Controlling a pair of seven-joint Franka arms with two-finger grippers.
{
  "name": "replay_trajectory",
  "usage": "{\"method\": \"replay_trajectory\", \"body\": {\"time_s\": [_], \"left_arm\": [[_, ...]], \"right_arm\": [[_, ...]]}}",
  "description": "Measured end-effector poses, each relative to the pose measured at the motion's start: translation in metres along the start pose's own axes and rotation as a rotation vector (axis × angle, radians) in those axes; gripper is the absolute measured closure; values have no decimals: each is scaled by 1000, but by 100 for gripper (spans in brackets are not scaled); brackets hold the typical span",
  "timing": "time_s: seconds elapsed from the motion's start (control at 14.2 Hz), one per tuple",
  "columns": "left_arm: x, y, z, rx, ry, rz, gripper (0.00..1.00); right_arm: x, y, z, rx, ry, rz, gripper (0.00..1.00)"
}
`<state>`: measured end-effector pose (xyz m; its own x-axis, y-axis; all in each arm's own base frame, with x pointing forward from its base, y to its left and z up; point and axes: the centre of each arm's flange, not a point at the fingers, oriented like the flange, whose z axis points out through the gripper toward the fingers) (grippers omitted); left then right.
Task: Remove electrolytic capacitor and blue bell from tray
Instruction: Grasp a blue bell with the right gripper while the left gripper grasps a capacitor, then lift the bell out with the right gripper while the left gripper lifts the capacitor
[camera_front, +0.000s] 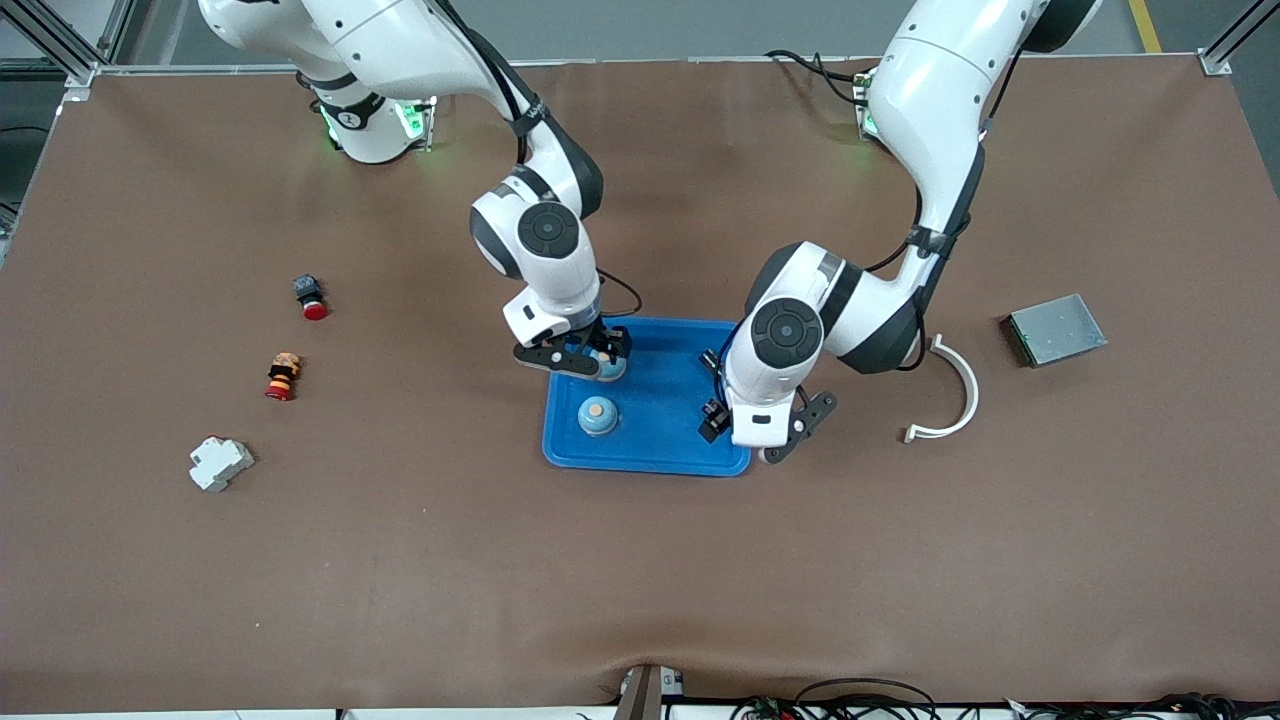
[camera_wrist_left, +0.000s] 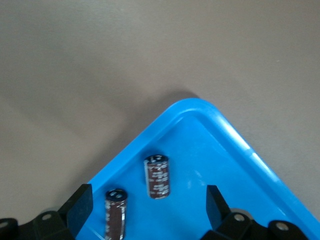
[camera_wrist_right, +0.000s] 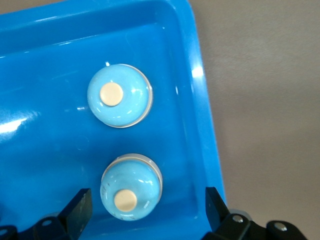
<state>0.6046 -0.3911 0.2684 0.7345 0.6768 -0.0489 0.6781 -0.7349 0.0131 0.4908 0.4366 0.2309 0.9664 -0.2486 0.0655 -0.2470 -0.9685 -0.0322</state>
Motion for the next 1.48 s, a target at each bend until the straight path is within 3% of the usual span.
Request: {"method": "replay_trajectory", "body": {"time_s": [1.06,1.34,1.48], "left_arm": [[-29,9,63,3,-4,24,0],[-29,8,72,5,-5,23,0],[-28,8,74,6,-4,23,0]], "right_arm": [[-6,-21,39,-2,6,-6,0],[-10,-24,39,-13,28,-39,37],[-9,-24,38,-12,30,-19,37]]}}
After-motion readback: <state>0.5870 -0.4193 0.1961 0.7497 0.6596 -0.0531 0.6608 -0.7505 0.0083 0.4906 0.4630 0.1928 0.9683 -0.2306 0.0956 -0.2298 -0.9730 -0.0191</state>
